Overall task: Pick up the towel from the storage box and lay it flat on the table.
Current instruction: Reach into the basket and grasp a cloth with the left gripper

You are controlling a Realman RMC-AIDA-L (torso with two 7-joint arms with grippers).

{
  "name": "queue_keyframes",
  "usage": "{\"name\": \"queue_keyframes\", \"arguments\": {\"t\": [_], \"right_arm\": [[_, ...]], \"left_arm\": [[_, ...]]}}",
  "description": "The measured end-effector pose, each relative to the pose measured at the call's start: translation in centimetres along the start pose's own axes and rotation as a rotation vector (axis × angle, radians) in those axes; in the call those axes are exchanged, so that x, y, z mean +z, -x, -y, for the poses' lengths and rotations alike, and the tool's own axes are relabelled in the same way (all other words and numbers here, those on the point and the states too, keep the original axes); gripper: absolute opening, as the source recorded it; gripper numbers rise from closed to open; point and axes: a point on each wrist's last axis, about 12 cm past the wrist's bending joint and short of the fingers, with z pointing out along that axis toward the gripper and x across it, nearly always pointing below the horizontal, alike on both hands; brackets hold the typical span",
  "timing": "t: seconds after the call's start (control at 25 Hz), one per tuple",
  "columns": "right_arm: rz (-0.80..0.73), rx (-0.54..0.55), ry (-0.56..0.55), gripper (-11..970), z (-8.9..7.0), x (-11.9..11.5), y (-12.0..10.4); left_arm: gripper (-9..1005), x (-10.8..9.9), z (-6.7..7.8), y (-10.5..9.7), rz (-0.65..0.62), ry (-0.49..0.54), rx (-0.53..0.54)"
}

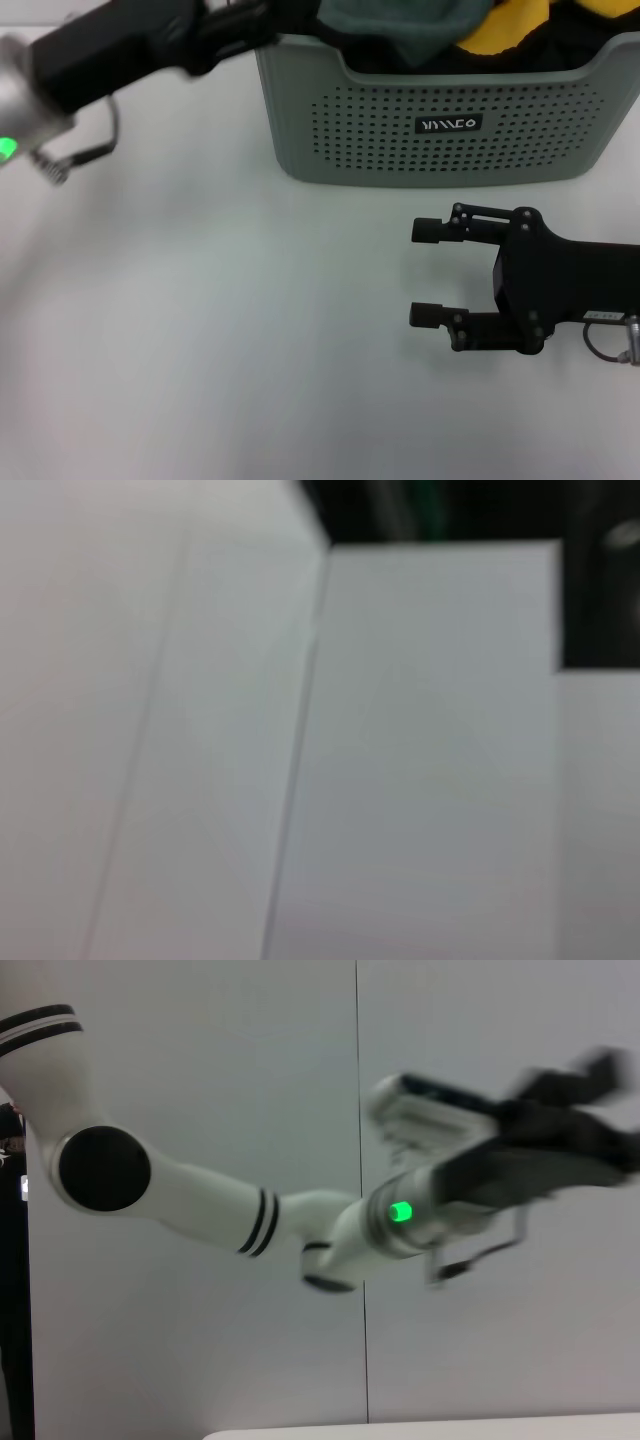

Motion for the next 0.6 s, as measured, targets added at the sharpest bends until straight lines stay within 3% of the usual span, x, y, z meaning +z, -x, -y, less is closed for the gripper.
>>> {"name": "queue_keyframes", "arguments": {"t": [0.2,0.44,0.6], "right_arm": [[-0.004,0.005,-0.005,715,-0.1,0.0,-0.3],[-0.004,0.000,-0.009,713,-0.2,0.0,-0.5],[-0.005,-0.003,-0.009,712,-0.2,0.0,-0.5]], "left_arm": [[828,4.0,-2.8,0.9,-0.206,0.125,-0.036],[764,6.5,-3.1,0.6,-0.434,0.179,0.122],[706,7.2,-3.0,-0.1,-0.514,0.223,0.207]]}}
